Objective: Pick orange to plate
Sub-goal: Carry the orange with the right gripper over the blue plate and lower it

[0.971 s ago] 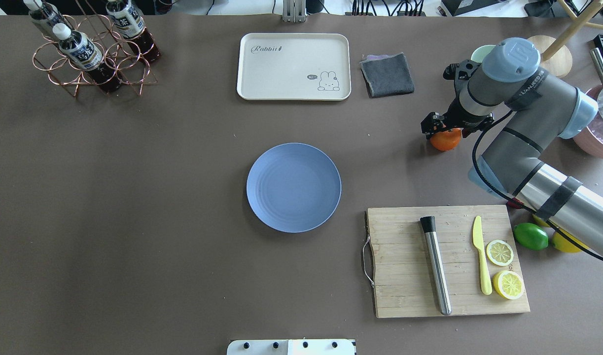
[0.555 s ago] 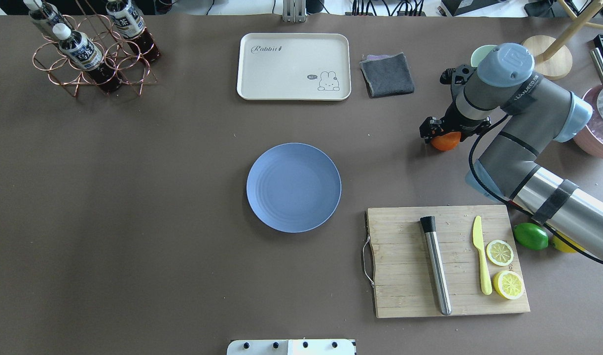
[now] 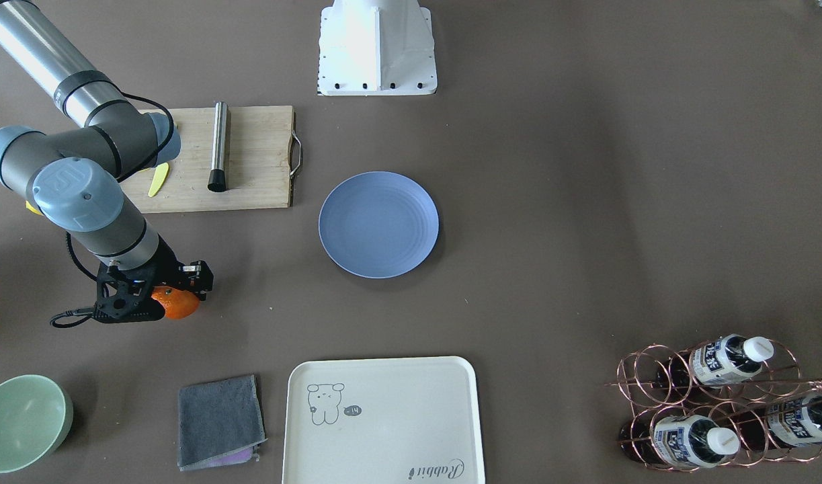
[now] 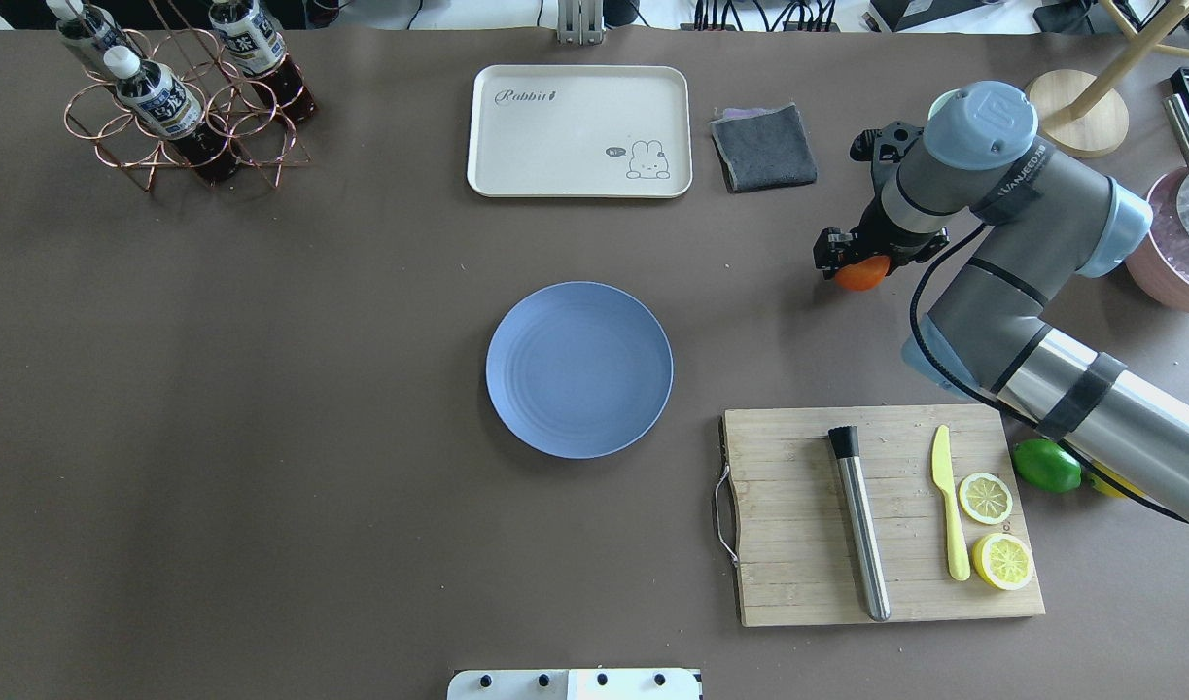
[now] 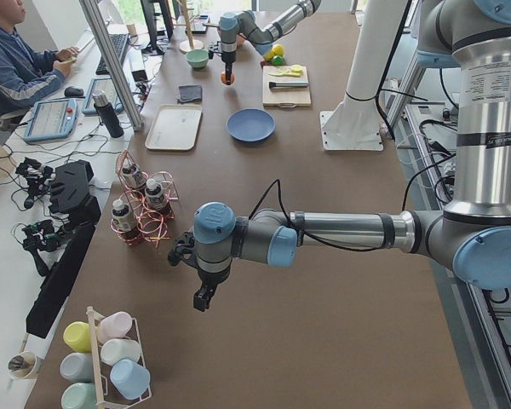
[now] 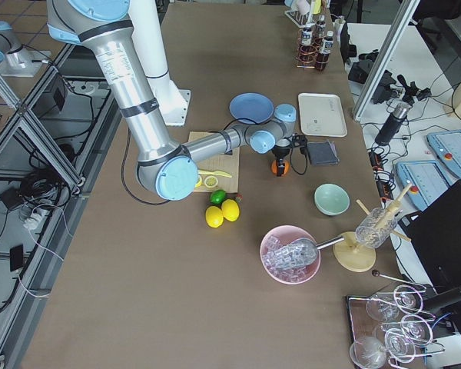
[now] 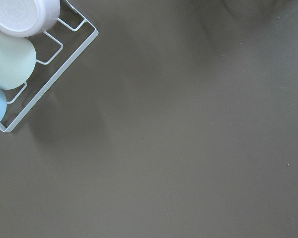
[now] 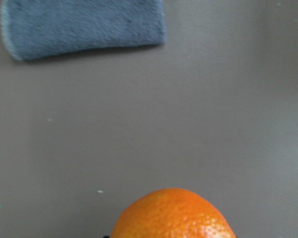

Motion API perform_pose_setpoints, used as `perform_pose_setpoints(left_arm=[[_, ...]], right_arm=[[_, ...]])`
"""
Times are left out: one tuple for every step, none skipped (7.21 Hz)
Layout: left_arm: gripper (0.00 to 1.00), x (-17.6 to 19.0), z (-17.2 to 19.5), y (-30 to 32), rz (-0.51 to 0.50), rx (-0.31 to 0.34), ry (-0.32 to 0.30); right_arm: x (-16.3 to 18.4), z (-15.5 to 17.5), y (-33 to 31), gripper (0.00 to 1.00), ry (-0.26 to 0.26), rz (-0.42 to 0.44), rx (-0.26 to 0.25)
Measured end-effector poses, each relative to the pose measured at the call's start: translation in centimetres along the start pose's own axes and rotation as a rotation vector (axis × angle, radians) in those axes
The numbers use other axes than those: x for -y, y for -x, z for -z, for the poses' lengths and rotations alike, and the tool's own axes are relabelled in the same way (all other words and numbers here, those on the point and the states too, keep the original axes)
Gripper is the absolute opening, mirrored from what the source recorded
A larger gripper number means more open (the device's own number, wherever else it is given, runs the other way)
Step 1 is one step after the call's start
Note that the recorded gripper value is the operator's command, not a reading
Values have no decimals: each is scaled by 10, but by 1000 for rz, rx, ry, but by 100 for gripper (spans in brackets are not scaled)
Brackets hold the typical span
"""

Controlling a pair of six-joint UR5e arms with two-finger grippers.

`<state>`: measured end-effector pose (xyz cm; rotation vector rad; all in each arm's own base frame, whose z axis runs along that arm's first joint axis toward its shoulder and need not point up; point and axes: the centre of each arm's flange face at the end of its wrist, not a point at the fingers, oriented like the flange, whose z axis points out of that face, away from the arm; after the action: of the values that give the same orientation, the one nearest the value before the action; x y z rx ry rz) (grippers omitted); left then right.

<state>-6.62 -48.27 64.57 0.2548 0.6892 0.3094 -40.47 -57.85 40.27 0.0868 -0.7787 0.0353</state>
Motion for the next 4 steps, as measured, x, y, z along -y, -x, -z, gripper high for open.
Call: perform_pose_setpoints(left_arm=[[98,0,0,0,0,0,0],[98,-1,0,0,1,0,1],[98,-2,-1,0,2,-1,3],[98,-4,-2,0,4,-3,5]], right_arm=[[-3,13,54,0,3,-56,20],[-16,20,114,0,3,-122,24],[-40,22,174,0,-9,-189,11],[-68,20,225,0,-21,-234,-11]])
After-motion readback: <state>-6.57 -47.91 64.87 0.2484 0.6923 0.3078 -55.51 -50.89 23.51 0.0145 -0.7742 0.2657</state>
